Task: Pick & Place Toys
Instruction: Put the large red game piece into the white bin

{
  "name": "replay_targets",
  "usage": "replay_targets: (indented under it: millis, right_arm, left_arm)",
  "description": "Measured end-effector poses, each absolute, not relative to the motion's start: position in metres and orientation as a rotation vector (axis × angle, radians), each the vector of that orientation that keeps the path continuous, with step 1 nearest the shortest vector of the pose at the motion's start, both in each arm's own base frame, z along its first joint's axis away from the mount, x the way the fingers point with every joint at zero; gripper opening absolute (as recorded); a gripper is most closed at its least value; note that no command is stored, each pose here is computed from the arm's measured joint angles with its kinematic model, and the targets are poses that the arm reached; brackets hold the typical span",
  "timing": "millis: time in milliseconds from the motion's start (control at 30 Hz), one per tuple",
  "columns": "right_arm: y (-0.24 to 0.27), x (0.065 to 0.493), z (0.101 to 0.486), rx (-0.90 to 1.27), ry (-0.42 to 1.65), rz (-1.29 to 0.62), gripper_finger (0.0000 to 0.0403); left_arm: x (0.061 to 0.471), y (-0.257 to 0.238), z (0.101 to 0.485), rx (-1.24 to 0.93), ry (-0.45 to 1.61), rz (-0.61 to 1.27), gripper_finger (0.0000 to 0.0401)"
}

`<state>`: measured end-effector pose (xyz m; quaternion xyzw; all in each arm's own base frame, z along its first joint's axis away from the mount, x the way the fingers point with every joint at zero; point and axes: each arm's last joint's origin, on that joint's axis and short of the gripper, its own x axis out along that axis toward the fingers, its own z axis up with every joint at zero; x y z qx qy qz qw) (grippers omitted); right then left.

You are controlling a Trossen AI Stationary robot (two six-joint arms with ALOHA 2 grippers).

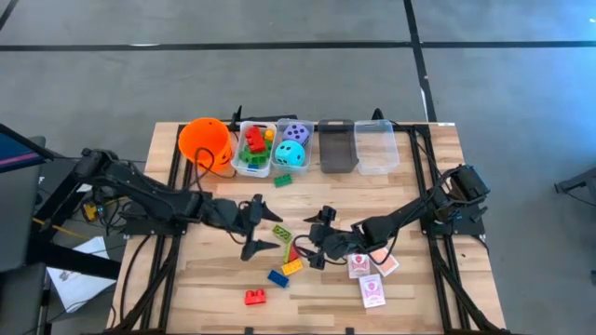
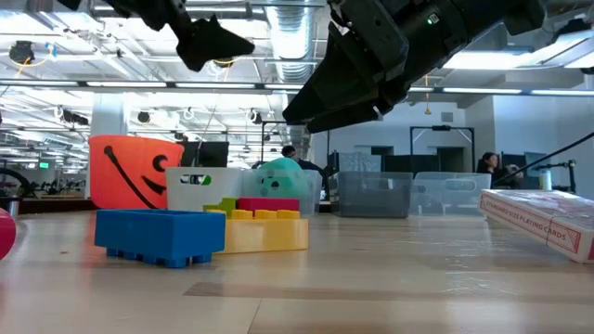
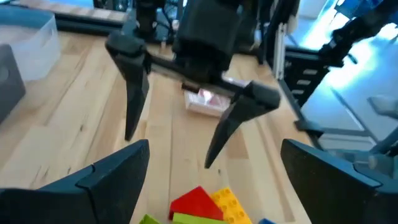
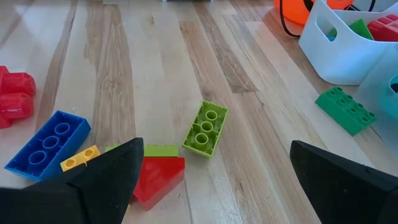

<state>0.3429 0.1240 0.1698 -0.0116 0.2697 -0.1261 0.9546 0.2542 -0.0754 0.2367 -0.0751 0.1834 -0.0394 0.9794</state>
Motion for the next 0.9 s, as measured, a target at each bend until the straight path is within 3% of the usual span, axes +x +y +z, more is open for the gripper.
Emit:
replay_targets:
  millis: [400, 900]
  right_arm:
    - [0.121, 0.345, 0.171, -0.011, 0.534, -0.263, 0.0397]
    - [0.089, 0.355, 0.172, 0.016, 0.521, -0.347, 0.0397]
  left_arm:
    - [0.282, -0.082, 0.205, -0.052, 0.358, -0.038, 0.0359]
    - [0.284, -0.080, 0.206, 0.063, 0.330, -0.048, 0.0356]
